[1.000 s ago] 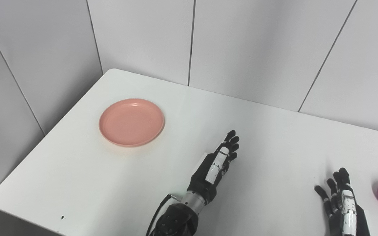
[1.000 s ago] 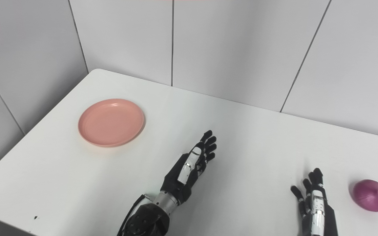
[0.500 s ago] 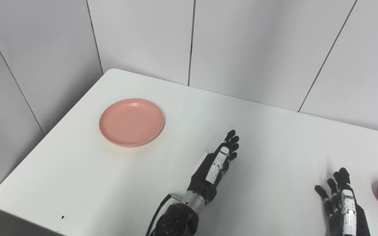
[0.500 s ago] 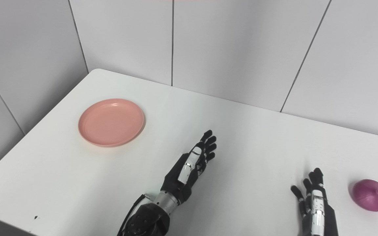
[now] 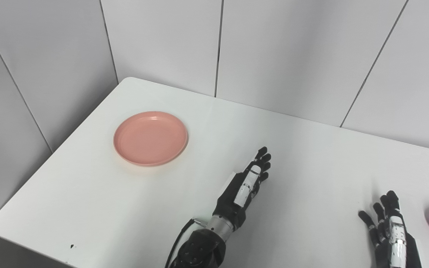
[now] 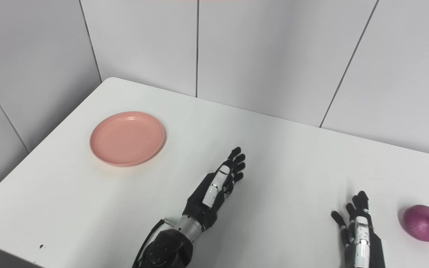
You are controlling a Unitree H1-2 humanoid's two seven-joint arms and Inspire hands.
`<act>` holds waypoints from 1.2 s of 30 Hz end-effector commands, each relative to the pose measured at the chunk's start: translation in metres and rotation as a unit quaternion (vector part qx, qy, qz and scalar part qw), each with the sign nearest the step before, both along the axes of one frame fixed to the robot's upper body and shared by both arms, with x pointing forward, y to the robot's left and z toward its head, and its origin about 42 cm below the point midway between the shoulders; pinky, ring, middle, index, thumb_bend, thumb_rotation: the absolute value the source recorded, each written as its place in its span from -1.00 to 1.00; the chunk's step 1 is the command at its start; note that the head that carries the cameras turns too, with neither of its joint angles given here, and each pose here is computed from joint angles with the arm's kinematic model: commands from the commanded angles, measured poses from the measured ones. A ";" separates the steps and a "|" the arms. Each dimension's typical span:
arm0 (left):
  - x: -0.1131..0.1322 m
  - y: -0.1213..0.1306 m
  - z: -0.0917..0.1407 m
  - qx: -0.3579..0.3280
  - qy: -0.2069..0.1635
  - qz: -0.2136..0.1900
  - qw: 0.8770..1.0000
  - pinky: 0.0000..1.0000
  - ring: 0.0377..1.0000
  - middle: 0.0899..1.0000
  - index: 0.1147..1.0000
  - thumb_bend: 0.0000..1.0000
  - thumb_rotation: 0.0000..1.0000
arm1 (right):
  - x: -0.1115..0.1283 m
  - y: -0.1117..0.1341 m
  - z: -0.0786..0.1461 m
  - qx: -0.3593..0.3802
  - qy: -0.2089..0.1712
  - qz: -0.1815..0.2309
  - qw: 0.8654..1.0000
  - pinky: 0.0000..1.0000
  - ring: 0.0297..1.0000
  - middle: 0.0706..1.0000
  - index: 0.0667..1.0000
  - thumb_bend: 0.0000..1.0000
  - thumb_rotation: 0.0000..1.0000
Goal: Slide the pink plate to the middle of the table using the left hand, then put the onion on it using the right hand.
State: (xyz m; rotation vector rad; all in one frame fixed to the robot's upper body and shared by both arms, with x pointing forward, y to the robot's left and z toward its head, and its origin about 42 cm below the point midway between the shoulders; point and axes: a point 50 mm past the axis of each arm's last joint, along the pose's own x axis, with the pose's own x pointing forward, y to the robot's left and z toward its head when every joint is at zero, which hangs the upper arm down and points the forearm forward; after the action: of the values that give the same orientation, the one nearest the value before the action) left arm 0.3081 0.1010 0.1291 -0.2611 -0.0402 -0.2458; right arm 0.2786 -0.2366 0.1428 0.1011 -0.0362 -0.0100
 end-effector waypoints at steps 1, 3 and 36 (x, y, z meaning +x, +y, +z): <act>0.009 -0.004 0.022 -0.003 -0.034 0.002 0.999 1.00 1.00 1.00 0.98 -0.10 1.00 | 0.004 0.002 0.005 0.005 -0.010 0.002 1.000 1.00 1.00 1.00 1.00 -0.23 0.93; 0.010 0.000 0.025 0.002 -0.037 0.004 0.999 1.00 1.00 1.00 0.99 -0.08 1.00 | 0.004 0.002 0.004 0.007 -0.011 0.003 1.000 1.00 1.00 1.00 1.00 -0.24 0.94; 0.034 0.056 0.093 0.009 -0.120 0.089 0.989 1.00 0.98 0.97 0.91 -0.08 1.00 | 0.006 0.004 0.001 0.004 -0.013 0.005 1.000 1.00 1.00 1.00 1.00 -0.23 0.98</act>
State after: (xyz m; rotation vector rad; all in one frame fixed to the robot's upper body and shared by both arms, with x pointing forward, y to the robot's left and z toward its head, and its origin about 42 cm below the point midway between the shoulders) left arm 0.3360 0.1561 0.1975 -0.2108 -0.1983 -0.0948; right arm 0.2820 -0.2340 0.1409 0.1022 -0.0351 -0.0132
